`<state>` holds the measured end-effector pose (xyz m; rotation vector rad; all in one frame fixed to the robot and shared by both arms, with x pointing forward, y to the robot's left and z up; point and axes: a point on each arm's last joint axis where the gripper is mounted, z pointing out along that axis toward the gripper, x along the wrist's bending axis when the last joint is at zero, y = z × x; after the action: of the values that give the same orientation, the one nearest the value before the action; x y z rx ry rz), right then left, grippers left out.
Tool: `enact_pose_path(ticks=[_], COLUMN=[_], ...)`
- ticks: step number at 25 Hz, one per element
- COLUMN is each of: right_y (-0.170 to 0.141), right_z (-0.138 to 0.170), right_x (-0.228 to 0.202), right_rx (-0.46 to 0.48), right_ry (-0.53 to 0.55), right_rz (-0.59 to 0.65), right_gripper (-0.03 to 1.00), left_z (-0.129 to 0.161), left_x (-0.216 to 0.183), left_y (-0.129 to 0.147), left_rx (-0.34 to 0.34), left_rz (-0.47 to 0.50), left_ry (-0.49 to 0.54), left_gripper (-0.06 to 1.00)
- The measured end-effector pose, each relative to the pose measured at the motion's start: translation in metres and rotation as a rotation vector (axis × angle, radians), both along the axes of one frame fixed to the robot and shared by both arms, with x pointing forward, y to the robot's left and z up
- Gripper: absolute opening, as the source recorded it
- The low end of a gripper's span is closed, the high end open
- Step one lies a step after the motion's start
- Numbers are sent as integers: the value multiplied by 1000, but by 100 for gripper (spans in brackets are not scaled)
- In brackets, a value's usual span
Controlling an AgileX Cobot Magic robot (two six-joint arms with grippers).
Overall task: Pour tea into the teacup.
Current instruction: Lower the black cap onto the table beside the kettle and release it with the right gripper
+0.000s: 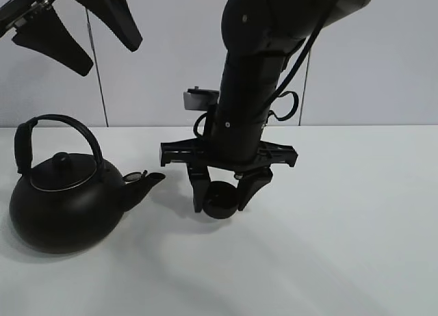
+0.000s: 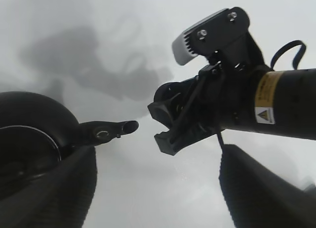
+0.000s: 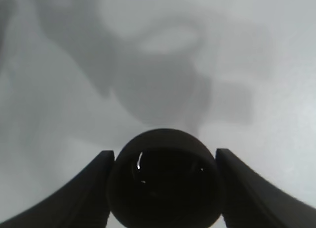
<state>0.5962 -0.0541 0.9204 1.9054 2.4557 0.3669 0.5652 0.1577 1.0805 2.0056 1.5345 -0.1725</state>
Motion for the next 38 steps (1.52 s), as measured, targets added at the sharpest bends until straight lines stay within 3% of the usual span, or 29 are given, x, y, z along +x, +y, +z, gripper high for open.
enact_pose_path(ticks=[7, 23, 31, 38], right_y=[4, 5, 5, -1], right_z=[-18, -19, -19, 12], right_x=[-1, -1, -1, -2], right_rx=[-18, -14, -14, 10], right_ry=[37, 40, 40, 7], right_rz=[3, -1, -1, -10], right_gripper=[40, 40, 51, 52], left_z=[1, 1, 1, 1], left_x=[2, 2, 2, 2], left_y=[0, 0, 0, 0], left_rx=[-4, -4, -4, -4], left_rz=[10, 11, 11, 11], left_ry=[-17, -19, -19, -19], left_gripper=[51, 51, 51, 51])
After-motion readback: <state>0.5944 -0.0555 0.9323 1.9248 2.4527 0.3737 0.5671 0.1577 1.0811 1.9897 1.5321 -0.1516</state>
